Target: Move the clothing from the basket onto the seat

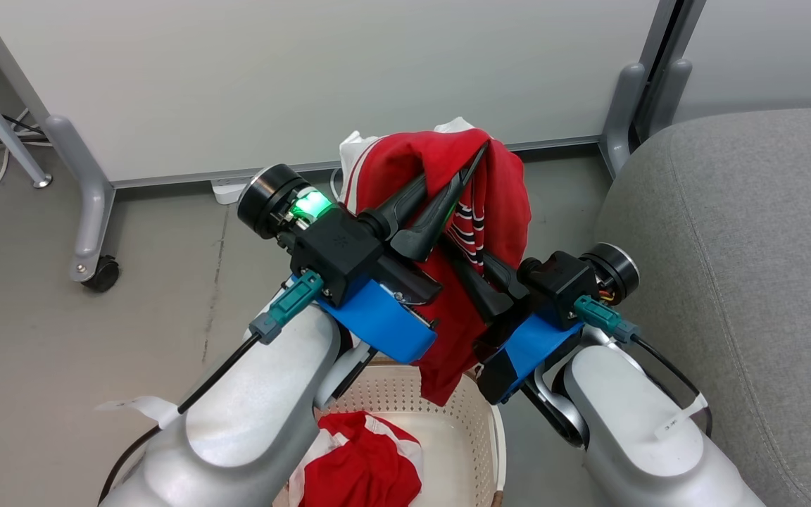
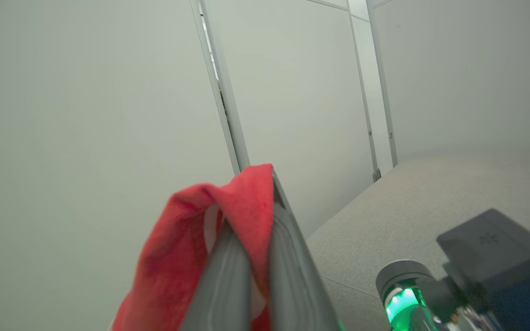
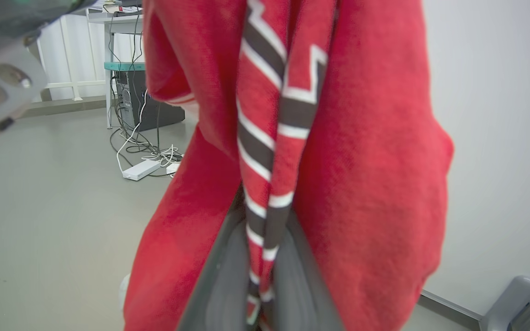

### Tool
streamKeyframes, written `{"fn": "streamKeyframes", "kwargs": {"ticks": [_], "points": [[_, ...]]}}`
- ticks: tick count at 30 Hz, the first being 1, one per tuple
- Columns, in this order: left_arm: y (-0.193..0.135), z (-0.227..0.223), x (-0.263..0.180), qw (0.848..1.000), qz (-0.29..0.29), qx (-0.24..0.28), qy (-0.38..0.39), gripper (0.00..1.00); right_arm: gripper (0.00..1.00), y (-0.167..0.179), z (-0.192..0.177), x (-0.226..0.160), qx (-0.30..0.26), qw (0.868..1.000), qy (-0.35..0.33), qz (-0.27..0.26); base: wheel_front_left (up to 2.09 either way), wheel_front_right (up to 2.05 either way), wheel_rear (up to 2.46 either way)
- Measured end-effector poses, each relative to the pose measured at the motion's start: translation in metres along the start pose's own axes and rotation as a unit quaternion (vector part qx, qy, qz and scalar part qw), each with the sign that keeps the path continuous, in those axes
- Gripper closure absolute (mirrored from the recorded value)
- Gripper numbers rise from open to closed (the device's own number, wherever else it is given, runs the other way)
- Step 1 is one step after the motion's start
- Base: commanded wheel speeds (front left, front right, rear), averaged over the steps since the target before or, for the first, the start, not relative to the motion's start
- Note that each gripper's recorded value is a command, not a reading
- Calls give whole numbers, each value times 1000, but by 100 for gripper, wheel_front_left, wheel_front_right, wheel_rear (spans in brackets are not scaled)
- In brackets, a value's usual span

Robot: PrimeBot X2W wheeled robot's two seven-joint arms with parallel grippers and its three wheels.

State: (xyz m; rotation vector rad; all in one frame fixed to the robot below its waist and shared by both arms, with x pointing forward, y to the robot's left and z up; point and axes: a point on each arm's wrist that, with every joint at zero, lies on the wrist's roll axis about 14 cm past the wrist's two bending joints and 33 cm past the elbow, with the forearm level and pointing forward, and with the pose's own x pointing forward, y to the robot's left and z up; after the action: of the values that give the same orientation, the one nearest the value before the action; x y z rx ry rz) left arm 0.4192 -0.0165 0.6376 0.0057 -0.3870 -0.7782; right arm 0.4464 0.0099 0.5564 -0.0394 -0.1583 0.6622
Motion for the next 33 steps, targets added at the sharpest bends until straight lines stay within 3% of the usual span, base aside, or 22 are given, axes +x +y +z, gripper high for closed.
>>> {"fn": "streamKeyframes", "kwargs": {"ticks": [25, 26, 27, 33], "points": [[1, 1, 0, 1000, 2, 4, 0, 100, 100, 0, 7, -2, -2, 1000, -9, -2, 0, 0, 0], [1, 0, -1, 1000, 3, 5, 2, 60, 100, 0, 8, -3, -2, 1000, -10, -2, 0, 0, 0], [2, -2, -2, 1000, 6, 4, 5, 0, 100, 0, 8, -3, -2, 1000, -10, -2, 0, 0, 0], [3, -16, -6, 1000, 12, -3, 24, 0, 100, -4, 9, -3, 3, 1000, -14, -10, 0, 0, 0]]}}
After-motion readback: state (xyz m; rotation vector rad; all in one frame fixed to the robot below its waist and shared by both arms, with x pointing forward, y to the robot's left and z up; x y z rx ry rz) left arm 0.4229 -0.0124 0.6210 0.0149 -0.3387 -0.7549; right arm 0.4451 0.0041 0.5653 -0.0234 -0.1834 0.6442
